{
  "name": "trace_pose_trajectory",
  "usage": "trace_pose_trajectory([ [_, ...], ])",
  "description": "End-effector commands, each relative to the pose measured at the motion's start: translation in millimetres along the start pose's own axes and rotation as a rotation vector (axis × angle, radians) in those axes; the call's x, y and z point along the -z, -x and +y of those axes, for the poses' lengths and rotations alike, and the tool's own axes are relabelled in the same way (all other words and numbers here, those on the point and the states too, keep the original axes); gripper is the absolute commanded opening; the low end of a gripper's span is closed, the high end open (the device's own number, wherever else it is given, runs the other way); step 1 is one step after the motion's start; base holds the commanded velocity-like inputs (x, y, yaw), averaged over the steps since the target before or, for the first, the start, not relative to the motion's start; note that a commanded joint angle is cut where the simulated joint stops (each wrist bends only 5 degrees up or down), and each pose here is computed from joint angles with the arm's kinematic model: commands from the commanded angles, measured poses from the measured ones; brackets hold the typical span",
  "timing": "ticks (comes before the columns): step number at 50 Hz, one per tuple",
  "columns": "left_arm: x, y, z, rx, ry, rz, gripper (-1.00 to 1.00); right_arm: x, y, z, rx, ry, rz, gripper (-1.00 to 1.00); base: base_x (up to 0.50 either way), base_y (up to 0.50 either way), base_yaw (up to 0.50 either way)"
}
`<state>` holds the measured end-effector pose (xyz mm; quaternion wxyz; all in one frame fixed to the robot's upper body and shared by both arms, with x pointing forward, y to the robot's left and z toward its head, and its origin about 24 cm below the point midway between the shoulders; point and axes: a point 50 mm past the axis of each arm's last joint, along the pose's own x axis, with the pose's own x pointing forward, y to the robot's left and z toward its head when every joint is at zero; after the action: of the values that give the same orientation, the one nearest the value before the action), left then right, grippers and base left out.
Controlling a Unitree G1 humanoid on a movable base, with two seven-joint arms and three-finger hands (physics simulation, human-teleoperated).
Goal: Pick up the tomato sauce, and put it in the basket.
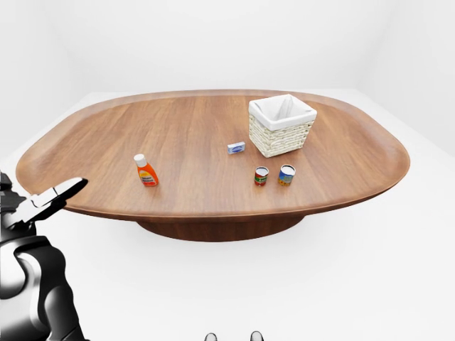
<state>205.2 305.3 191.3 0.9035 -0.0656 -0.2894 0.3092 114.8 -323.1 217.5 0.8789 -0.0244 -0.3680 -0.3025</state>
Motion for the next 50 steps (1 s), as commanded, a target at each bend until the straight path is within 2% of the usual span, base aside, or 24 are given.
trace_pose_trajectory([
  [1,-5.8,-2.8,8.9,-0.061,0.012,-0.017,1.00,-6.0,0.4,-8.3,0.027,-0.002,-0.015,1.00,0.00,0.00,0.00],
  [50,-2.5,-2.9,7.5,-0.056,-0.007,-0.008,1.00,-6.2,0.2,-5.0,0.009,-0.022,-0.018,1.00,0.00,-0.27,0.00],
])
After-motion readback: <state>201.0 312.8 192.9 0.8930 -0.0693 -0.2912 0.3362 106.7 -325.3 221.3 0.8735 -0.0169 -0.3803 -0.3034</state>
